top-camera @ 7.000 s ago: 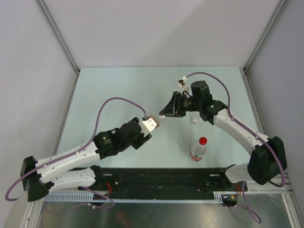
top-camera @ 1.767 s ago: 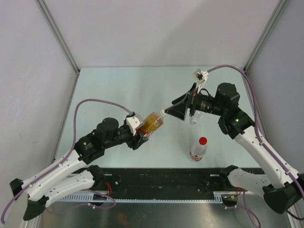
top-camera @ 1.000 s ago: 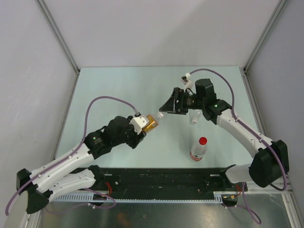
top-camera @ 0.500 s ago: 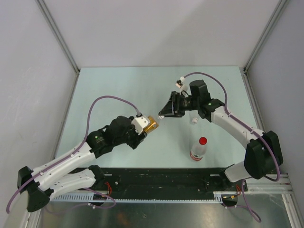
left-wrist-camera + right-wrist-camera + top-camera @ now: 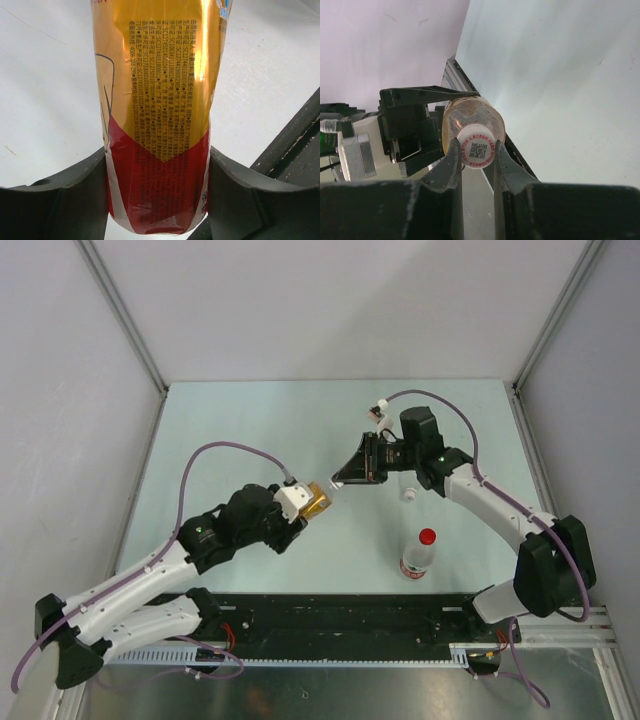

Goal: Unscrew the bottle caps

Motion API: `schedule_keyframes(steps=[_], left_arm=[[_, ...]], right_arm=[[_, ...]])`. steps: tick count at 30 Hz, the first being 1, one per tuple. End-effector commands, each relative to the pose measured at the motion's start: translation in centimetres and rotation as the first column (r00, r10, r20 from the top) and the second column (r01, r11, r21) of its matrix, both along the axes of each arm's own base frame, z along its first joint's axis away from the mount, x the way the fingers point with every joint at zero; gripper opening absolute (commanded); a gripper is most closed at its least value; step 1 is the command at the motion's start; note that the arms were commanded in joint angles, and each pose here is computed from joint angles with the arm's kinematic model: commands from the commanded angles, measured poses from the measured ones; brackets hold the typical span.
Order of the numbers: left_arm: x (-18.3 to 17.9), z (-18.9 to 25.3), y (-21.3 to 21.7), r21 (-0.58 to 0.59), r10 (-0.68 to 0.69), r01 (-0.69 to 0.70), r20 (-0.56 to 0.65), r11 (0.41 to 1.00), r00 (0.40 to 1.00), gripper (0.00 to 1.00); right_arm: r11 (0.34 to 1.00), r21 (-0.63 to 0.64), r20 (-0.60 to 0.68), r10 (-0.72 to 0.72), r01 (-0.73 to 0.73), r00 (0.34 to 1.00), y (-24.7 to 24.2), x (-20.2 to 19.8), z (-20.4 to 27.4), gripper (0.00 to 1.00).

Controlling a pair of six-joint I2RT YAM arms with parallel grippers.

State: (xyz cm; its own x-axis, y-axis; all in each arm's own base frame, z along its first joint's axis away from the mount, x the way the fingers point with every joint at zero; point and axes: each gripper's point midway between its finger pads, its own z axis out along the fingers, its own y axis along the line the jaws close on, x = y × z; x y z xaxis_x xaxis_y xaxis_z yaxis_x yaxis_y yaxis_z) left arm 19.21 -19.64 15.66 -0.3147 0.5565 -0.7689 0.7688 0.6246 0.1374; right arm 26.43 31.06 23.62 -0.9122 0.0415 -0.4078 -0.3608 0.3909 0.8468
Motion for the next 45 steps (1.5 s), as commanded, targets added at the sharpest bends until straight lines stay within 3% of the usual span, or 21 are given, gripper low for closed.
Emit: schedule_keyframes(steps=[1,13,18,26,34,39,45], left_arm=[[-0.3,3.4,-2.1,-0.121,-0.066,0.07,0.04,0.99,0.997,0.0],[-3.0,5.0,-4.3,-0.242,-0.201,0.19,-0.021,0.952,0.979,0.0],[-4.9,7.1,-5.7,-0.333,-0.308,0.28,-0.032,0.9,0.951,0.0],[-10.6,11.1,-7.6,-0.488,-0.603,0.527,0.002,0.696,0.798,0.0],[-16.3,13.9,-7.5,-0.611,-0.84,0.666,0.004,0.428,0.543,0.0],[-17.6,14.8,-7.2,-0.637,-0.891,0.692,0.017,0.34,0.453,0.0],[-18.3,15.6,-6.7,-0.641,-0.911,0.712,0.049,0.287,0.41,0.0]], right_arm=[[0.986,0.107,0.184,0.104,-0.125,0.977,0.6,-2.6,5.6,0.0],[0.974,0.124,0.486,0.109,-0.192,0.867,-1.6,-6.1,11.4,0.0],[0.97,0.126,0.587,0.094,-0.206,0.804,-2.7,-7.7,13.5,0.0],[0.942,0.165,0.719,0.087,-0.291,0.69,-4.0,-11.1,17.4,0.0],[0.902,0.192,0.826,0.064,-0.386,0.56,-5.4,-14.8,20.9,0.0],[0.869,0.187,0.86,0.081,-0.458,0.503,-5.8,-16.5,21.9,0.0],[0.851,0.171,0.88,0.094,-0.497,0.466,-6.0,-17.3,22.1,0.01]])
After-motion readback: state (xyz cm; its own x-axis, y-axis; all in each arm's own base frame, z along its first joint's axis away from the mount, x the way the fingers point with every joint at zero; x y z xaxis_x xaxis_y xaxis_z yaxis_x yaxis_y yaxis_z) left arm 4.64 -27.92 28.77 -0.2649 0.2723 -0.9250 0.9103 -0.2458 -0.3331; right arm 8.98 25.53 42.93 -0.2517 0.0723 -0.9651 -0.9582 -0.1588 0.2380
